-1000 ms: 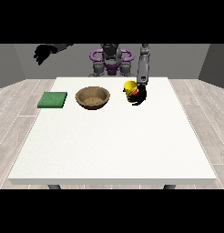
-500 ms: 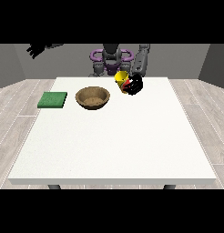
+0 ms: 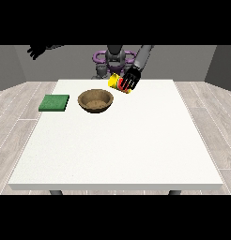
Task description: Pick the cup and pour the ball into the bowl, then pick the bowl and place it on the pad
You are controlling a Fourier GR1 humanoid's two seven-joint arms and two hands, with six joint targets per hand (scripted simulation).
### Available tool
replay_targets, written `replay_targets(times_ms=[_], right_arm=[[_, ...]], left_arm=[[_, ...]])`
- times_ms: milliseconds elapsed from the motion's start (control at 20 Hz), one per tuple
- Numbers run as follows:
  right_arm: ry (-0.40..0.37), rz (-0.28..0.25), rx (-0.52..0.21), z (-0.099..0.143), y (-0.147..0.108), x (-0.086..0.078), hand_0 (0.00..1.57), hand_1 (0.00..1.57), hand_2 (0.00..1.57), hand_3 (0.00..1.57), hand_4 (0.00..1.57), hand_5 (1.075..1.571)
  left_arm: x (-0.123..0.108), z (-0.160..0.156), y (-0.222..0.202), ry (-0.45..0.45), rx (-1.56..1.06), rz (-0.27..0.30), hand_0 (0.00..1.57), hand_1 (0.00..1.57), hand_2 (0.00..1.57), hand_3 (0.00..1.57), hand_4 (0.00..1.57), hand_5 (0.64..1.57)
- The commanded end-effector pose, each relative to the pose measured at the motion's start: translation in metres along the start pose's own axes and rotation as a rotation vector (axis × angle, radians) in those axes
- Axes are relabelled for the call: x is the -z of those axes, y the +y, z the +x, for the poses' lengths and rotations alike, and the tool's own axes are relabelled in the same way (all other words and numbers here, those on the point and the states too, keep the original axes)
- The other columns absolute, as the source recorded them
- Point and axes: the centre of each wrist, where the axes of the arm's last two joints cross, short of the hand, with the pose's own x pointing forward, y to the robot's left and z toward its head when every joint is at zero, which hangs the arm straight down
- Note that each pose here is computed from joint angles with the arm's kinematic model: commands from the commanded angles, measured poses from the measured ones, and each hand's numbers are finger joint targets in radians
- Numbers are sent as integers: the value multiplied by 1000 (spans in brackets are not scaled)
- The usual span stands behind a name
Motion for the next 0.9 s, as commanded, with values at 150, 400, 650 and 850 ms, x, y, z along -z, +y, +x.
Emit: replay_targets(times_ms=[150, 400, 650, 850], right_arm=[[16, -2, 13, -10, -28, -6, 0, 0, 0, 0, 685, 1559], [44, -39, 32, -22, -31, 2, 0, 0, 0, 154, 699, 1559], [34, -2, 21, -17, -22, 13, 0, 0, 0, 248, 698, 1556], [20, 55, 48, -32, 22, 36, 0, 0, 0, 300, 699, 1555]], left_arm=[[21, 67, -6, -23, 224, -15, 1361, 1361, 1571, 1571, 1441, 1545], [39, 108, 10, -70, 432, -42, 1327, 1327, 1571, 1571, 1407, 1554], [49, 126, 16, -111, 712, 15, 1470, 1470, 1571, 1571, 1099, 1570], [42, 150, 18, -115, 853, 27, 730, 730, 1571, 1569, 1012, 1570]])
